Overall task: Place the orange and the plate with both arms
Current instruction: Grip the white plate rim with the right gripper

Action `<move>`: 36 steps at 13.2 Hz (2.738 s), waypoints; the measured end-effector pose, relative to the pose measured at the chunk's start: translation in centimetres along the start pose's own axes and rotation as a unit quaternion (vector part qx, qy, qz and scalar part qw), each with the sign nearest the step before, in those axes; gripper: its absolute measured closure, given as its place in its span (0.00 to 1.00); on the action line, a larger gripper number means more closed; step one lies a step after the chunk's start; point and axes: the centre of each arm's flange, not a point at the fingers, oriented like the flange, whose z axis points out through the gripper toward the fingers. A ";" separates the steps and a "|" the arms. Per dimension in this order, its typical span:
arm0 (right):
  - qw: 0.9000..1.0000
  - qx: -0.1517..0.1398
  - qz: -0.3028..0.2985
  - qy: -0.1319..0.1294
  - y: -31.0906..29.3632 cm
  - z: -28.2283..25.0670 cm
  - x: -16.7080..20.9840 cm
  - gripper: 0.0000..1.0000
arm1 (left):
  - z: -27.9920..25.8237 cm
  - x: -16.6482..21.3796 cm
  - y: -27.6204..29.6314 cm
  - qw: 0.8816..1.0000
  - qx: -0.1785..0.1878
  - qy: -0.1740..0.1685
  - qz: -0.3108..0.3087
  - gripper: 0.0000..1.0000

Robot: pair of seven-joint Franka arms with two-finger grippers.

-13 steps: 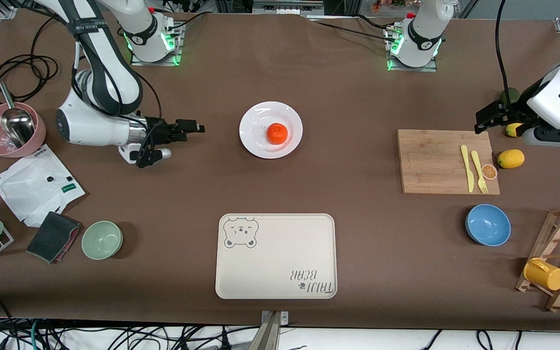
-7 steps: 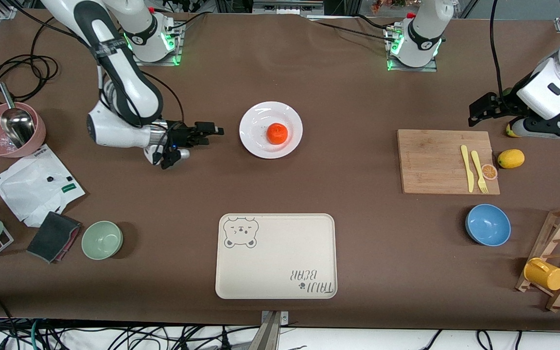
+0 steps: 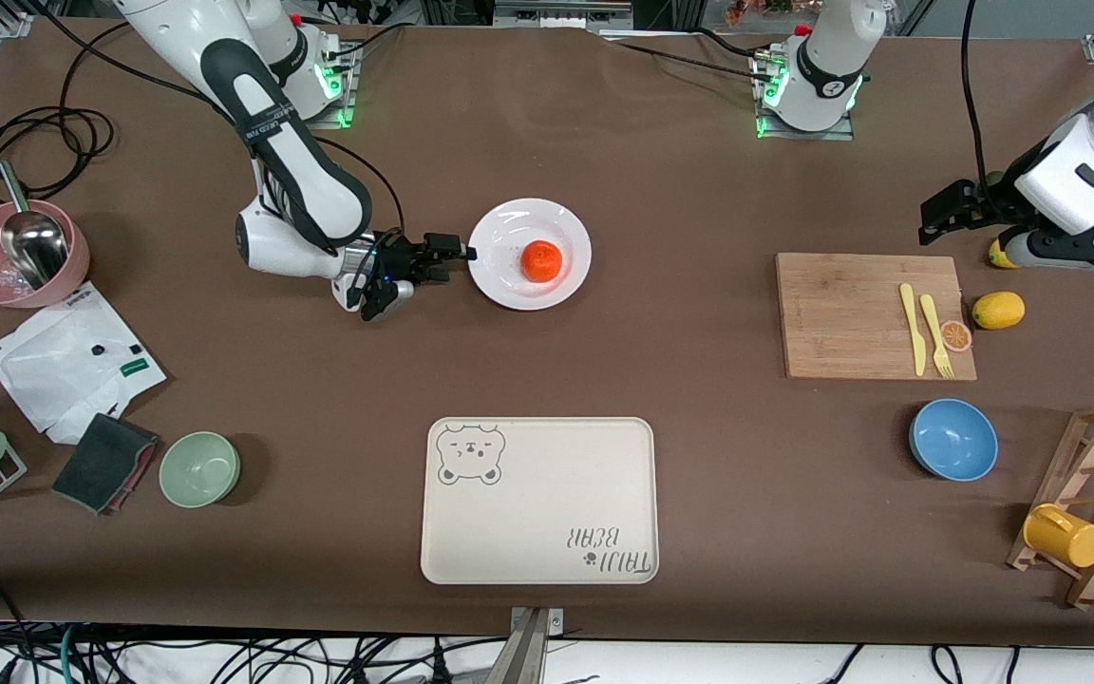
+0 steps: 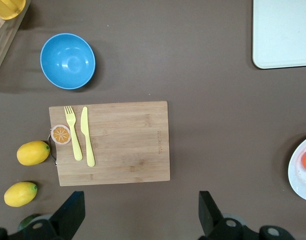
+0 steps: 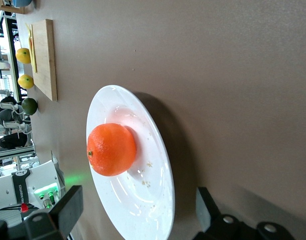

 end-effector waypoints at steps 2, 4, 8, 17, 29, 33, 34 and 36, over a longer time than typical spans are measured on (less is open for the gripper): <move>1.000 0.005 0.003 0.008 -0.1 0.5 -0.2 0.00 | 0.0 0.0 0.0 1.000 0.000 0.000 0.000 0.00; 1.000 0.014 0.003 0.017 -0.3 1.7 -0.7 0.00 | -0.1 0.0 0.0 1.000 0.000 0.001 0.000 0.00; 1.000 0.023 -0.005 0.021 0.2 2.9 -1.4 0.00 | -0.2 0.0 0.4 1.000 0.000 0.002 0.003 0.00; 0.999 0.035 0.007 0.032 1.5 4.4 -2.1 0.08 | -0.8 0.1 2.3 1.000 0.001 0.009 0.021 0.00; 0.998 0.038 -0.025 0.044 2.1 5.5 -2.6 0.53 | -0.6 0.3 3.3 1.000 0.001 0.008 0.029 0.00; 0.997 0.041 -0.035 0.051 2.5 5.8 -2.8 0.75 | -0.6 0.4 3.0 1.000 0.001 0.007 0.027 0.00; 0.997 0.041 -0.036 0.051 2.6 5.9 -2.9 0.76 | -0.6 0.4 2.9 1.000 0.001 0.007 0.026 0.00; 0.997 0.041 -0.036 0.050 2.8 6.0 -3.0 0.80 | -0.6 0.4 2.7 1.000 0.001 0.007 0.024 0.00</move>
